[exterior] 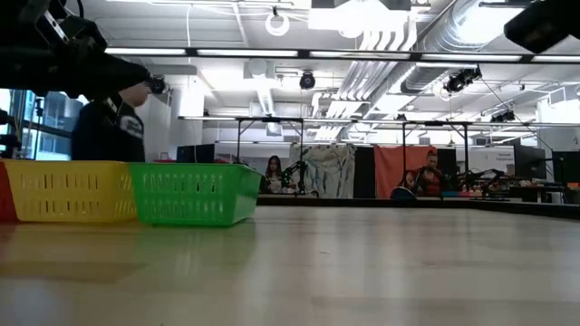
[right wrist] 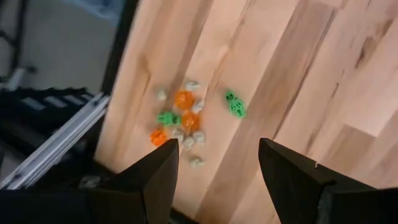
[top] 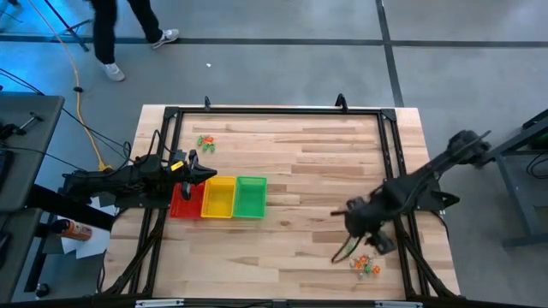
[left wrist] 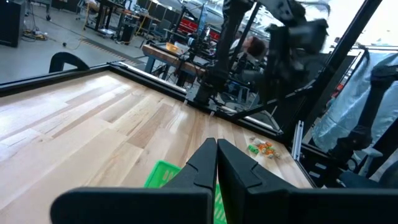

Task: Sort Halloween decoration
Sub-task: Put the green skeleton toy into the yellow bin

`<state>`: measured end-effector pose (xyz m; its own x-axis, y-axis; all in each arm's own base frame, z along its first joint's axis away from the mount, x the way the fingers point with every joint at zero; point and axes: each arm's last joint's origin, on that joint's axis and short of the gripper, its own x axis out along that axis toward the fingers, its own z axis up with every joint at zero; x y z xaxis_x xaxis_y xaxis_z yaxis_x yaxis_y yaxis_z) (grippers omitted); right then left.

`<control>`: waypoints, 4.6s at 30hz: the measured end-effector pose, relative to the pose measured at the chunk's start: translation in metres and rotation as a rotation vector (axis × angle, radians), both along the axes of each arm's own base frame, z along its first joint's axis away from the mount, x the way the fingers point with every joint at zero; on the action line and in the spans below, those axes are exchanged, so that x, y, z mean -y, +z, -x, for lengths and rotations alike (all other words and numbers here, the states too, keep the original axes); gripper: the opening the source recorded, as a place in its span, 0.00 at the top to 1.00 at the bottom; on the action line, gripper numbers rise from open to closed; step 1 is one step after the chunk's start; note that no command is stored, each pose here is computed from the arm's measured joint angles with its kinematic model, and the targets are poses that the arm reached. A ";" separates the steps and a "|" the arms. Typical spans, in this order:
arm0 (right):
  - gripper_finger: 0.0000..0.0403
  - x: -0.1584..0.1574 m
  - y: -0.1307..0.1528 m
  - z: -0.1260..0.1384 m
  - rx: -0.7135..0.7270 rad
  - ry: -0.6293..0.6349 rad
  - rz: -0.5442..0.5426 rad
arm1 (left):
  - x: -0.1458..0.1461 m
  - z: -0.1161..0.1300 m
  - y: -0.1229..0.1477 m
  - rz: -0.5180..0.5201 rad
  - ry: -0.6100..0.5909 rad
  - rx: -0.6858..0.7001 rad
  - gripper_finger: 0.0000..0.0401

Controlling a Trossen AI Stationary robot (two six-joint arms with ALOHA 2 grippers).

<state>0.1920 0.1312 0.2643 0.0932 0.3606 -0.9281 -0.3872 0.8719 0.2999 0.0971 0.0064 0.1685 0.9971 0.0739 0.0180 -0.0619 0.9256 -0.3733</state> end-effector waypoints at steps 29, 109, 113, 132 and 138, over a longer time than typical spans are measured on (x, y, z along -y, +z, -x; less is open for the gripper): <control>0.46 -0.075 -0.121 -0.028 -0.017 0.156 0.420 | 0.000 0.000 0.000 0.000 0.000 0.000 0.99; 0.99 0.094 -0.004 -0.127 1.176 -0.495 -0.091 | 0.000 0.000 0.000 0.000 0.000 0.000 0.99; 0.99 0.099 -0.010 -0.149 1.172 -0.517 -0.078 | 0.000 0.000 0.000 0.000 0.000 0.000 0.99; 0.99 0.100 -0.016 -0.169 1.132 -0.596 -0.108 | 0.000 0.000 0.003 0.037 -0.001 0.033 0.99; 0.99 0.098 -0.017 -0.169 1.122 -0.567 -0.142 | -0.002 0.002 0.018 0.173 0.036 0.207 0.99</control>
